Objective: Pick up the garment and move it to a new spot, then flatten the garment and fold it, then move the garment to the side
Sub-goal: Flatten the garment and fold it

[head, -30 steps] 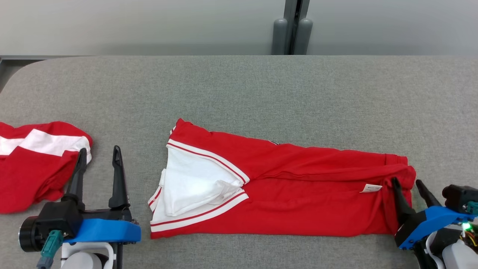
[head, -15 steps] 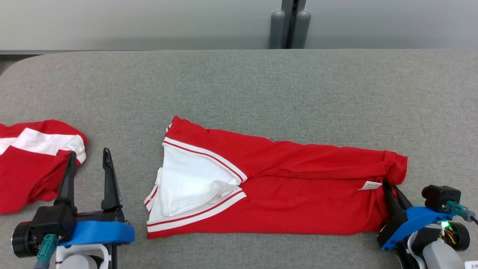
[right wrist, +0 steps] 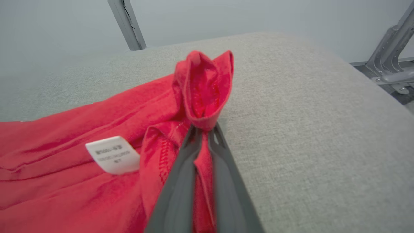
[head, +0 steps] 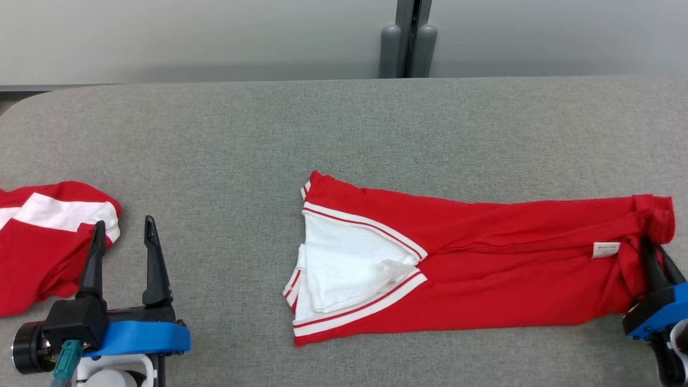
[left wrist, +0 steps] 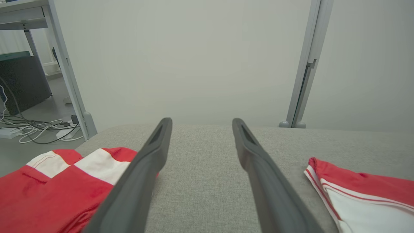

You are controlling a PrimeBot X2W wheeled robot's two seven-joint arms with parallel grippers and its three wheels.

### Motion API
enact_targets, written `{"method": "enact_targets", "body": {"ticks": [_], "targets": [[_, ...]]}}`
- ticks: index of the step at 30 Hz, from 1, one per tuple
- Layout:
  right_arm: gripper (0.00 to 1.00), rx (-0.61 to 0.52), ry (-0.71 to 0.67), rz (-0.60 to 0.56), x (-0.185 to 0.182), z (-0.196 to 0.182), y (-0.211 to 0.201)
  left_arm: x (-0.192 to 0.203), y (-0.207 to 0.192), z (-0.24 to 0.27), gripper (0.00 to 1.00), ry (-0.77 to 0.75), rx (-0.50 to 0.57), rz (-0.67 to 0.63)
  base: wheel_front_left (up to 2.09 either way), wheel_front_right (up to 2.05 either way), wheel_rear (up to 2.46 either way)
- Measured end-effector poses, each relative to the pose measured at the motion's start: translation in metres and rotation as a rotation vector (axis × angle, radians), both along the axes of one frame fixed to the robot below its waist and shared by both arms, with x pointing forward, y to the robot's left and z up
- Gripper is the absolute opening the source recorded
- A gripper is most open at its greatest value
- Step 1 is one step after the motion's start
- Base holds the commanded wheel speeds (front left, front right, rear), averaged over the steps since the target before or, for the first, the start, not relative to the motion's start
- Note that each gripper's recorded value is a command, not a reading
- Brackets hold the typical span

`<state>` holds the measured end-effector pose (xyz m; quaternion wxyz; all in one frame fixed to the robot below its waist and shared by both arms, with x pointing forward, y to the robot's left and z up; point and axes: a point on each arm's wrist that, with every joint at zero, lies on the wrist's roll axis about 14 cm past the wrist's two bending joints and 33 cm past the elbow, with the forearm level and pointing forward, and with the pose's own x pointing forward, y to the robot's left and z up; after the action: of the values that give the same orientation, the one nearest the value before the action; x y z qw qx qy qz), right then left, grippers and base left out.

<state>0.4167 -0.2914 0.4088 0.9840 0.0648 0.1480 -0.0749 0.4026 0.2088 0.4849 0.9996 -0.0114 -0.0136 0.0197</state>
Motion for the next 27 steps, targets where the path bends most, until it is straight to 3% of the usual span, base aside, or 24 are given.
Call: {"method": "enact_targets", "body": {"ticks": [4, 9, 16, 27], "targets": [[0.00, -0.027, -0.034, -0.021, 0.001, 0.014, -0.014, -0.002, 0.002, 0.000, 1.00, 0.000, 0.001, 0.005, 0.00, 0.00, 0.00], [0.00, -0.025, -0.068, 0.013, 0.006, 0.025, 0.001, -0.003, 0.003, 0.000, 1.00, -0.001, 0.002, 0.009, 0.00, 0.00, 0.00], [0.00, 0.002, -0.123, 0.110, 0.018, 0.042, 0.043, -0.004, 0.003, 0.000, 1.00, -0.001, -0.002, 0.014, 0.00, 0.00, 0.00], [0.00, 0.096, -0.160, 0.364, 0.027, 0.062, 0.154, -0.011, 0.009, 0.000, 1.00, 0.004, -0.006, 0.036, 0.00, 0.00, 0.00]]}}
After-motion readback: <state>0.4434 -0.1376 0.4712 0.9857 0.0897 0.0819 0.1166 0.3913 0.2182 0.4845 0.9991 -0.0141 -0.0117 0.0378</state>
